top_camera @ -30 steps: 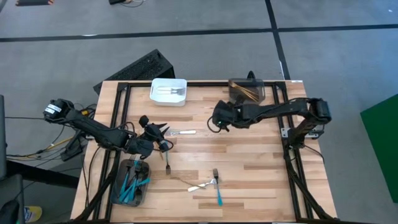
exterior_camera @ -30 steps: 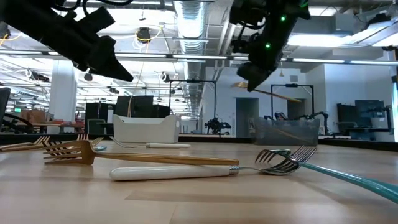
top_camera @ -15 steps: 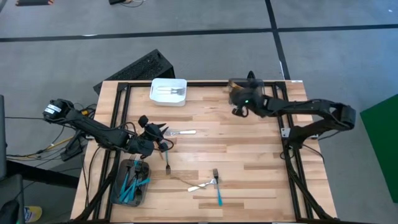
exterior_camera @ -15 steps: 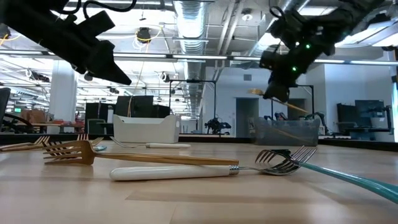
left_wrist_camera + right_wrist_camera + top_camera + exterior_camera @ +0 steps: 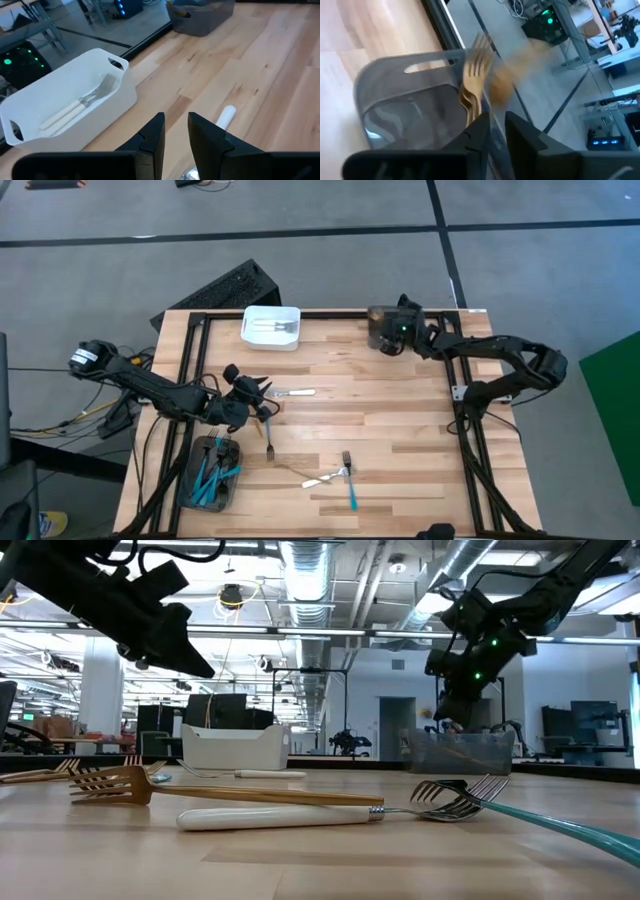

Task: Sort silverware by color (type)
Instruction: Put the gold fork into the top black bin, then put the blue fork into the bottom black bin

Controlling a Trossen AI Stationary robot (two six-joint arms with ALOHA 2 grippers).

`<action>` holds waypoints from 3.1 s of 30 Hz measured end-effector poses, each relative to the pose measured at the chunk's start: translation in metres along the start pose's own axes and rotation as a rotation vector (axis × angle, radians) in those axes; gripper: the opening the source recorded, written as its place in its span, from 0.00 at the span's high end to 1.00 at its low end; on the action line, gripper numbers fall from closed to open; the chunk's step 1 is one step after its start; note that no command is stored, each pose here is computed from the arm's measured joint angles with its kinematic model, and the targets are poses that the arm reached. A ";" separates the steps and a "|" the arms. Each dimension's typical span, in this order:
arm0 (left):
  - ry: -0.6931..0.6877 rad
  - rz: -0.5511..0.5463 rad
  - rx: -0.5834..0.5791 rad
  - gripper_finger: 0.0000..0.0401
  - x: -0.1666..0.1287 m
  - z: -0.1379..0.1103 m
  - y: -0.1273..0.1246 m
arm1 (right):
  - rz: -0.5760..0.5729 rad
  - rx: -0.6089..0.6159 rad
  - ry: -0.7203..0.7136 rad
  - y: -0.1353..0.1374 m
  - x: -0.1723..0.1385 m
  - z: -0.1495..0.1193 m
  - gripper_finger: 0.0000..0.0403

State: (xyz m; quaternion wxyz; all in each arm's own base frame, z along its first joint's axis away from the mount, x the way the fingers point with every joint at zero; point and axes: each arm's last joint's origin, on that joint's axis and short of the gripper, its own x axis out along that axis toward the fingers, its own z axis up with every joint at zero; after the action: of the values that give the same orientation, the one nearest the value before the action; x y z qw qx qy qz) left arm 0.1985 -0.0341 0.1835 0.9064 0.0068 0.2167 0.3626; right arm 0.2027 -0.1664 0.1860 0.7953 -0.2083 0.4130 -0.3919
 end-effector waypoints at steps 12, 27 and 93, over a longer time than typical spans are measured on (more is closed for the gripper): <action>-0.013 -0.007 -0.005 0.82 0.001 0.002 -0.001 | 0.140 0.260 -0.119 0.014 -0.004 0.012 0.67; -0.119 -0.418 0.077 0.82 0.003 0.026 -0.015 | 0.926 0.568 -0.471 0.093 -0.087 0.070 0.67; -0.296 -0.529 0.294 0.82 0.008 0.032 -0.032 | 1.143 0.876 0.432 0.281 -0.164 0.065 0.53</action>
State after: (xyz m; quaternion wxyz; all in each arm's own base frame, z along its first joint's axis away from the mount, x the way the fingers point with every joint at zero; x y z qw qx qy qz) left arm 0.2373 -0.0484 0.2039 0.9800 0.1336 0.1268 0.0749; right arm 0.3252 0.1351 0.1206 0.7861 0.4557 0.4101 -0.0786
